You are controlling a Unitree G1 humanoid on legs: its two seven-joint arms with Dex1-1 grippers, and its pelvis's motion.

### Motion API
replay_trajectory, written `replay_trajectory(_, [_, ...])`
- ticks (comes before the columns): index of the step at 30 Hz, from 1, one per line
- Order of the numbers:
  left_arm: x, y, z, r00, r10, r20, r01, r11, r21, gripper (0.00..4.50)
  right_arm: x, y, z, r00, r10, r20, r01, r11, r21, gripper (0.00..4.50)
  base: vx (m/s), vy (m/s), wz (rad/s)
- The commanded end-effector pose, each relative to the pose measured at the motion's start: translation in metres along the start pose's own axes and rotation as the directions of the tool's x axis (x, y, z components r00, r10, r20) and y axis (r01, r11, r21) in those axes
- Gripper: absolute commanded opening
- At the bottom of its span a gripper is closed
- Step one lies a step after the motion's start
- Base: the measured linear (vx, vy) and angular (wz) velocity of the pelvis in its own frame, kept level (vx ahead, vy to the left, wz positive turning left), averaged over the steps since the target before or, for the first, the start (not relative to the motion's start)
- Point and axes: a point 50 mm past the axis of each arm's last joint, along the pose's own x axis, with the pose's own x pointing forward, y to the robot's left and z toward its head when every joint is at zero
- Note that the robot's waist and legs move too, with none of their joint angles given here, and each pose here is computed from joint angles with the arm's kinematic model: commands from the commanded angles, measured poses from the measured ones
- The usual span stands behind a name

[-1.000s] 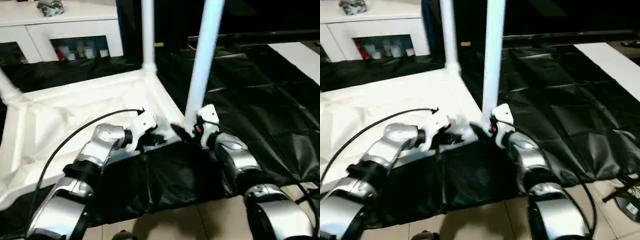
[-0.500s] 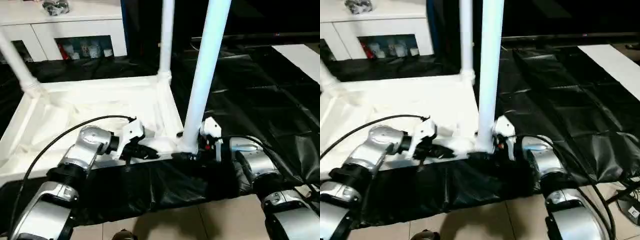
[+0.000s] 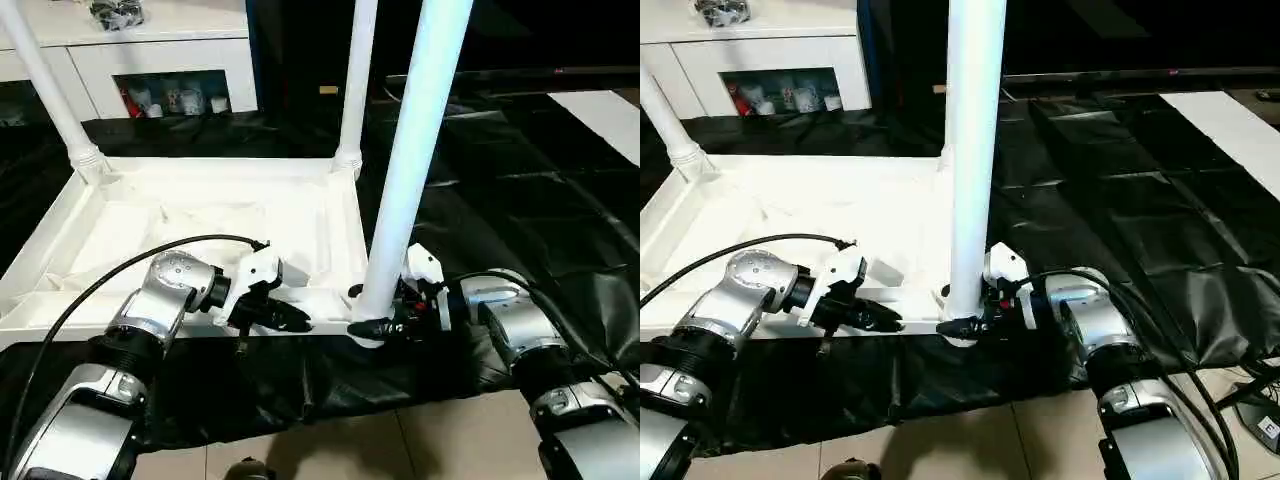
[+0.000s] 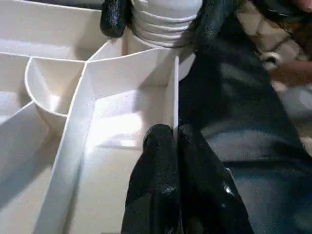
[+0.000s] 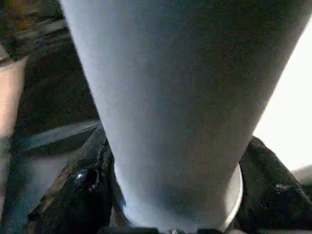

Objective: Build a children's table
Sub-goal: Rotate leg to tighten

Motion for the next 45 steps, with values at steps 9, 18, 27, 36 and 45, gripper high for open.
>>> replay_trajectory(9, [0.049,0.014,0.041,0.962,0.255,0.097,-0.252,0.967,-0.043,0.0,0.048,-0.01,-0.013,0.856,-0.514,-0.046,0.511,0.831,0.219,2.72,0.0,0.0,0.0])
replay_trajectory(18, [0.062,0.004,0.041,0.965,0.234,0.116,-0.236,0.972,0.007,0.0,0.063,-0.007,0.003,0.856,-0.514,0.052,0.494,0.844,0.208,3.78,0.0,0.0,0.0])
replay_trajectory(27, [0.042,-0.003,0.031,0.99,0.074,0.116,-0.083,0.994,0.077,0.0,0.044,-0.008,0.004,0.944,-0.323,0.062,0.319,0.946,0.061,4.24,0.0,0.0,0.0])
replay_trajectory(36, [0.022,-0.009,0.024,0.994,-0.077,0.082,0.068,0.992,0.104,0.0,0.023,0.01,-0.002,0.995,0.096,-0.034,-0.097,0.995,-0.014,4.24,0.0,0.0,0.0])
replay_trajectory(45, [0.018,-0.014,0.023,0.984,-0.165,0.072,0.156,0.981,0.114,0.0,0.011,0.021,-0.008,0.95,0.294,-0.106,-0.294,0.956,0.013,3.46,0.0,0.0,0.0])
